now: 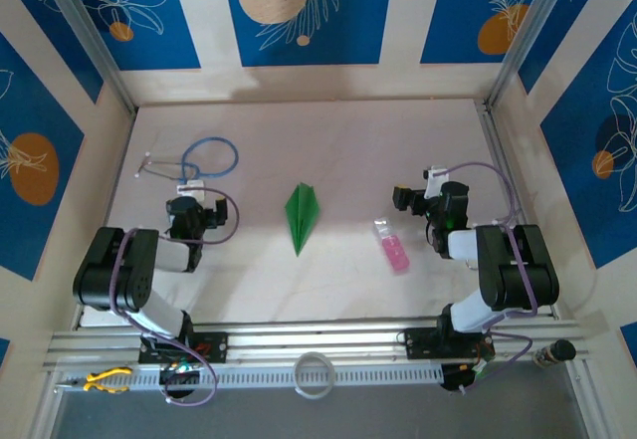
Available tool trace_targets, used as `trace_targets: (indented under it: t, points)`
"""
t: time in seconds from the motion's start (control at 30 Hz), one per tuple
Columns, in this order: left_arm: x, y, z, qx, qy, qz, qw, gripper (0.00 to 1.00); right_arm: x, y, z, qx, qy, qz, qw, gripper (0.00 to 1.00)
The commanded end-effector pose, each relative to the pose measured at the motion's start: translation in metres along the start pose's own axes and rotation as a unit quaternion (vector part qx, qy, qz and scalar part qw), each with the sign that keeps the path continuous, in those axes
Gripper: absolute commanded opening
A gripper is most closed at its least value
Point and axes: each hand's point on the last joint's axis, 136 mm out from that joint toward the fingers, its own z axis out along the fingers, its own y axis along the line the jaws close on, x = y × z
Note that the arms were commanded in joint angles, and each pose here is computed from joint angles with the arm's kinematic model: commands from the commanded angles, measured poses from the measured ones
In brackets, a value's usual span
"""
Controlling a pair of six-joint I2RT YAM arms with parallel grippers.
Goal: Fold a paper plane with a square sheet of paper (pick it up from the middle)
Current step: Reset both arms
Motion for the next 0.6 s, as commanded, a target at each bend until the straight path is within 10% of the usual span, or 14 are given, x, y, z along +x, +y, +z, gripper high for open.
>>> trace_targets:
  t: [0.0, 0.57]
  points:
    - [-0.0319, -0.0030, 0.0005, 0.015, -0.051, -0.001, 0.999, 1.00, -0.0175, -0.0022, 0.0011, 0.011, -0.028, -0.002, 1.000, 0.99]
    - [-0.0356, -0.0125, 0.0002, 0.038, -0.062, 0.010, 0.997, 1.00, -0.0165, -0.0020, 0.0013, 0.010, -0.026, -0.001, 1.000, 0.99]
